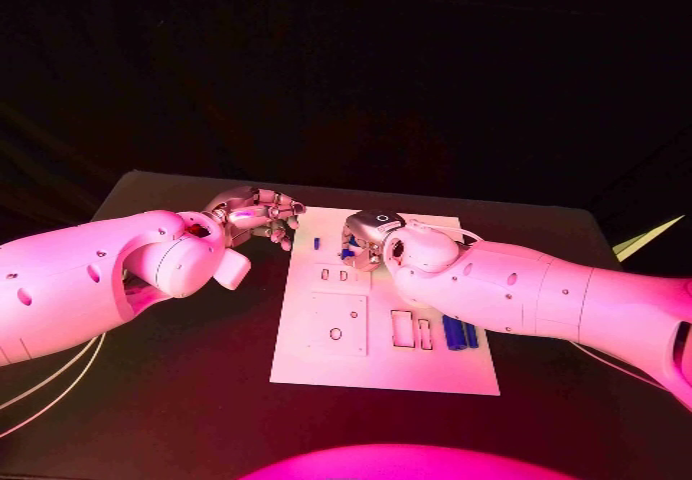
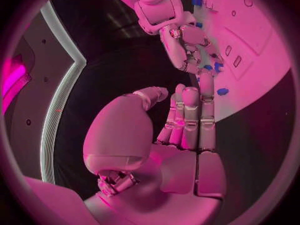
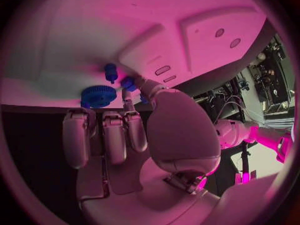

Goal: Assemble the parts on the task board

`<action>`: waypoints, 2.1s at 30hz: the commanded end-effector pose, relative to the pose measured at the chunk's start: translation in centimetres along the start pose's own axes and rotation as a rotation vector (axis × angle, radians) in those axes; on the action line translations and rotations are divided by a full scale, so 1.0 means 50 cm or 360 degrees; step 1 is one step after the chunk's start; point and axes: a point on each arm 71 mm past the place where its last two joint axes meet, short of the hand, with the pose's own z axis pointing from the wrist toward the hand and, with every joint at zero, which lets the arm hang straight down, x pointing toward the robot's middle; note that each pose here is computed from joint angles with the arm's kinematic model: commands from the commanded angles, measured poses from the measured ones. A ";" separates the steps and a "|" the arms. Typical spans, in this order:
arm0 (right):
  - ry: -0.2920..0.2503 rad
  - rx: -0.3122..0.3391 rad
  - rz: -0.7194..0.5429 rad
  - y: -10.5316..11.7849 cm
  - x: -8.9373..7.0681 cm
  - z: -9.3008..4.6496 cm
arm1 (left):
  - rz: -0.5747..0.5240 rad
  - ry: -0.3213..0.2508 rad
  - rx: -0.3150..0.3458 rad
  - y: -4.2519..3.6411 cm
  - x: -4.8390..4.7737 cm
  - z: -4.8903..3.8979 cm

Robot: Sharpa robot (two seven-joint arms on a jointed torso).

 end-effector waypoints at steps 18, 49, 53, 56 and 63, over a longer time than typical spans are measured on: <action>0.0119 0.0022 0.0011 -0.009 0.018 -0.002 | 0.0005 -0.0003 -0.0002 -0.002 0.000 0.000; -0.0176 0.0044 0.0120 -0.014 -0.009 -0.017 | 0.0019 -0.0013 -0.0004 -0.001 -0.003 -0.001; -0.0173 0.0045 0.0123 -0.017 -0.009 -0.020 | 0.0020 -0.0016 -0.0004 -0.001 -0.004 -0.001; -0.0155 0.0047 0.0126 -0.016 -0.008 -0.020 | 0.0021 -0.0016 -0.0005 -0.001 -0.005 -0.002; -0.0111 0.0052 0.0131 -0.009 -0.004 -0.016 | 0.0022 -0.0015 -0.0005 -0.001 -0.004 -0.001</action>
